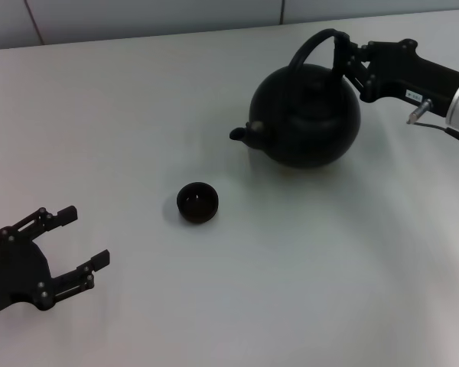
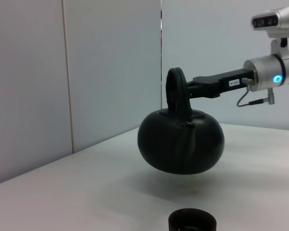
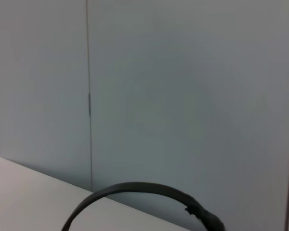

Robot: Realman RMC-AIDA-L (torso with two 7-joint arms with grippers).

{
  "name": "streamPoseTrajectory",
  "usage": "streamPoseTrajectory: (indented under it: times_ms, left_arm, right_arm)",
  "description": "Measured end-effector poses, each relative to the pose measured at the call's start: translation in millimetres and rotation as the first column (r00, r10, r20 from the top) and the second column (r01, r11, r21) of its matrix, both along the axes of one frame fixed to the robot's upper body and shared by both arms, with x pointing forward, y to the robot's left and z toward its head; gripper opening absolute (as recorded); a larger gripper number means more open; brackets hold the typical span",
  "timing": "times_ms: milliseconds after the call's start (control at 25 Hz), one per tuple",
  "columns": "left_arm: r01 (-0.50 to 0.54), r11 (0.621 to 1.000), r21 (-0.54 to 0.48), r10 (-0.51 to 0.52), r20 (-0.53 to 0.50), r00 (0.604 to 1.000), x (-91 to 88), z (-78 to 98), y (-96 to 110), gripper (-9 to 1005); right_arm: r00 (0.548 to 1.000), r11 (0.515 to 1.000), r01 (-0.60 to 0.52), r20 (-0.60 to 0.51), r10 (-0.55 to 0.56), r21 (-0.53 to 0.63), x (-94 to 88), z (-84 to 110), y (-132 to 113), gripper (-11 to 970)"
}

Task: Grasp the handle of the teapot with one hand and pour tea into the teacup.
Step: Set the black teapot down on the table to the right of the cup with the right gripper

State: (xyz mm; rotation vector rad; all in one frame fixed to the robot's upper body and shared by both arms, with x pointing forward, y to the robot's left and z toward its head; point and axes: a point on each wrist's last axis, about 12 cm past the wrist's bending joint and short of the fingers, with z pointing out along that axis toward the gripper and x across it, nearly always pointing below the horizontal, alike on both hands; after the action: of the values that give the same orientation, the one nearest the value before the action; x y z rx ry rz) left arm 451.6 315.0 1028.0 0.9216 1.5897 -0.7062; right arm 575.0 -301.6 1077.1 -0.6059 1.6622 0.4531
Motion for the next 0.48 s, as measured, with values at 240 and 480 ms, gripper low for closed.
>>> streamPoseTrajectory:
  times_ms: [240, 480]
  left_arm:
    - [0.002, 1.0, 0.003, -0.002, 0.003, 1.0, 0.4, 0.5, 0.2, 796]
    - [0.004, 1.0, 0.004, -0.004, 0.006, 1.0, 0.9, 0.8, 0.0, 796]
  right_arm:
    - [1.0, 1.0, 0.015, -0.014, -0.015, -0.002, -7.8, -6.4, -5.5, 88]
    - [0.999, 1.0, 0.021, -0.025, -0.022, -0.015, -9.9, -10.0, -7.1, 115]
